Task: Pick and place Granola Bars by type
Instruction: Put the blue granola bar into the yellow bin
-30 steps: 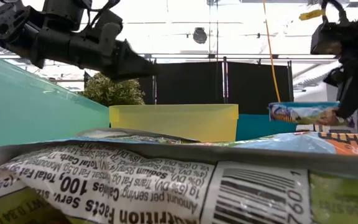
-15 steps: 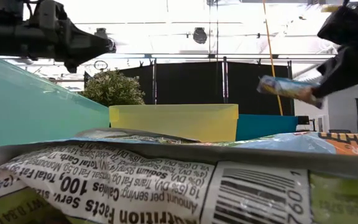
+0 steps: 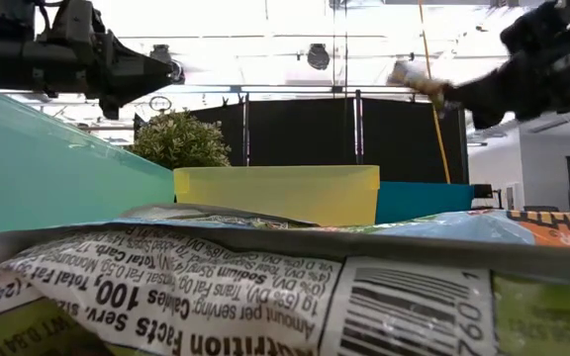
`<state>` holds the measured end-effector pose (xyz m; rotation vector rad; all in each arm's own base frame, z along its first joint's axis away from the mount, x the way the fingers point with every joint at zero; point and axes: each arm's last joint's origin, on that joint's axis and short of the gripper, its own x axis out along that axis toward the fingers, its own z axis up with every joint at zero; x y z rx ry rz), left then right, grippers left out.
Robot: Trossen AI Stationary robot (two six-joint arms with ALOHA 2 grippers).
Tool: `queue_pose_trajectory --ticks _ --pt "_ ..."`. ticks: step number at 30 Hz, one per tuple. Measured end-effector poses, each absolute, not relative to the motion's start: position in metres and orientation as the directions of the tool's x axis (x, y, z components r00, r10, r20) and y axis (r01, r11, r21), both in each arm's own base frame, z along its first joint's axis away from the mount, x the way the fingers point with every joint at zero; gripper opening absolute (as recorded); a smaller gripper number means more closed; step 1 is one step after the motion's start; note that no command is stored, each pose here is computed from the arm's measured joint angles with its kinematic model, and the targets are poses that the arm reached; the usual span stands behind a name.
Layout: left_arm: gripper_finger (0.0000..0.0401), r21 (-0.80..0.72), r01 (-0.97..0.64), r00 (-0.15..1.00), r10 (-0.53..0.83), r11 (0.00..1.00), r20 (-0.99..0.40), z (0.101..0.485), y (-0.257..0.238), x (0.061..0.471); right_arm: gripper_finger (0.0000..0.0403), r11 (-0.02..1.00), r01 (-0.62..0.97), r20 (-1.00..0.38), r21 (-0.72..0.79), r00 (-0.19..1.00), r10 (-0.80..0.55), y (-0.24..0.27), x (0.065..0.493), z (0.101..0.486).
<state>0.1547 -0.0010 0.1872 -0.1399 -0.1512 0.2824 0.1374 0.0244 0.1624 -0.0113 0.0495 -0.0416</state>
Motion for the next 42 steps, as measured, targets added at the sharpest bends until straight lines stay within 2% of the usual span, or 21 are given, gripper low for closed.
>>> queue_pose_trajectory --ticks 5,10,18,23,28,35,39,42 --pt "0.0131 -0.181 -0.284 0.941 0.310 0.941 0.136 0.188 0.002 0.155 0.0008 0.998 -0.031 -0.071 -0.046 0.997 0.027 0.017 0.143 0.160" --pt "0.0131 -0.210 -0.303 0.932 0.335 0.930 0.137 0.188 0.006 0.154 0.0008 0.992 -0.101 -0.001 -0.070 0.995 0.101 0.013 0.150 0.165" --pt "0.0131 -0.210 -0.315 0.928 0.347 0.926 0.137 0.188 0.009 0.154 0.0008 0.988 -0.139 0.028 -0.073 0.990 0.141 0.008 0.160 0.161" --pt "0.0131 -0.217 -0.295 0.935 0.328 0.931 0.137 0.188 0.009 0.155 0.0008 0.987 -0.135 0.106 -0.087 0.984 0.144 0.005 0.166 0.165" --pt "0.0131 -0.218 -0.292 0.932 0.328 0.931 0.154 0.189 0.009 0.159 0.0008 0.990 -0.127 0.037 -0.064 0.991 0.129 -0.002 0.189 0.170" --pt "0.0131 -0.188 -0.303 0.940 0.326 0.934 0.104 0.191 0.009 0.178 0.0008 0.997 -0.072 -0.232 -0.036 0.971 0.062 -0.020 0.233 0.189" --pt "0.0131 -0.160 -0.289 0.949 0.305 0.944 0.079 0.194 0.008 0.194 0.0008 0.995 -0.063 -0.213 -0.077 0.976 0.045 -0.025 0.239 0.200" --pt "0.0131 -0.144 -0.266 0.954 0.282 0.953 0.105 0.197 0.007 0.206 0.0008 0.990 -0.115 -0.168 -0.082 0.981 0.100 -0.026 0.239 0.205"
